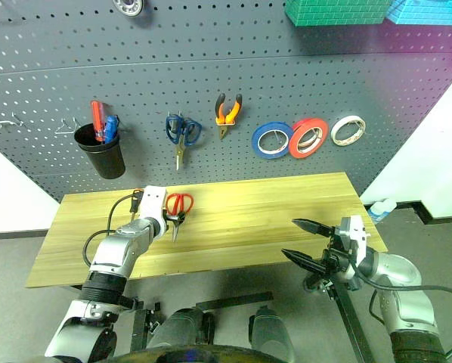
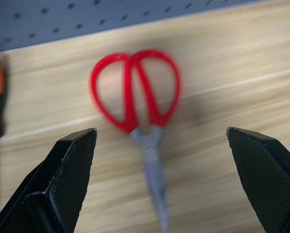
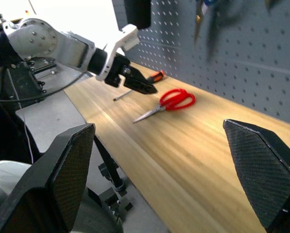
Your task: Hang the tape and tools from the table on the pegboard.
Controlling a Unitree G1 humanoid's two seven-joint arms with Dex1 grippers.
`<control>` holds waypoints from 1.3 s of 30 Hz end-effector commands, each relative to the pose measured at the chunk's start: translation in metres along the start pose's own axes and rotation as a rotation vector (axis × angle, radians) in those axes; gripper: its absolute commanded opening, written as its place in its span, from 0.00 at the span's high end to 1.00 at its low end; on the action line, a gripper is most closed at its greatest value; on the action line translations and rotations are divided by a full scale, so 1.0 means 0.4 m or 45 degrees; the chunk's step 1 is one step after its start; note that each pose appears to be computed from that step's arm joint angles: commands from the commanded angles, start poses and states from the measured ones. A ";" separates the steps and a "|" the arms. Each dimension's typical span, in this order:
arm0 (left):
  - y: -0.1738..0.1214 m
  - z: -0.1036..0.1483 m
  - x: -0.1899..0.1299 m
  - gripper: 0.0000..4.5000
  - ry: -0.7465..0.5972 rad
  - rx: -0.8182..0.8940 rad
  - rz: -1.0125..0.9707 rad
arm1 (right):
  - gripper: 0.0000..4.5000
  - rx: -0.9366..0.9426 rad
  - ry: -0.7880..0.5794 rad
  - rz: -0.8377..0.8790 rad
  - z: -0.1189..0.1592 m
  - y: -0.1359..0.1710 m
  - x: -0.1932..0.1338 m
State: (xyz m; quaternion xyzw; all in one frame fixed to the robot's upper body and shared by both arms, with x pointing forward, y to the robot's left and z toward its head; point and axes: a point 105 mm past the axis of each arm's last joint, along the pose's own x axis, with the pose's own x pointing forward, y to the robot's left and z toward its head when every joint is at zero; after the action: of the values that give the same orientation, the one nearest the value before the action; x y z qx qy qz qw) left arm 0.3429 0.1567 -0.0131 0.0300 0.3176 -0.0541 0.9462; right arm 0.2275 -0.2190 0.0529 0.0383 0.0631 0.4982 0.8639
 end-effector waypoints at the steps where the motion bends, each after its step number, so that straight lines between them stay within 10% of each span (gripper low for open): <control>1: 0.013 0.034 0.011 0.00 -0.034 -0.047 0.025 | 0.01 -0.056 -0.031 -0.018 0.014 -0.012 -0.026; 39: 0.017 -0.028 0.107 0.00 0.195 -0.046 0.117 | 0.01 -0.088 -0.114 0.065 0.025 0.012 -0.051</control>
State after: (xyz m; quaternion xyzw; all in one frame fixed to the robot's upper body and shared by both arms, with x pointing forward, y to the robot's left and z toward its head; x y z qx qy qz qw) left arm 0.3654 0.1557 -0.0536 0.0208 0.3970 -0.0132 0.9175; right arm 0.2109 -0.2360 0.0527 0.0384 0.0248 0.5207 0.8525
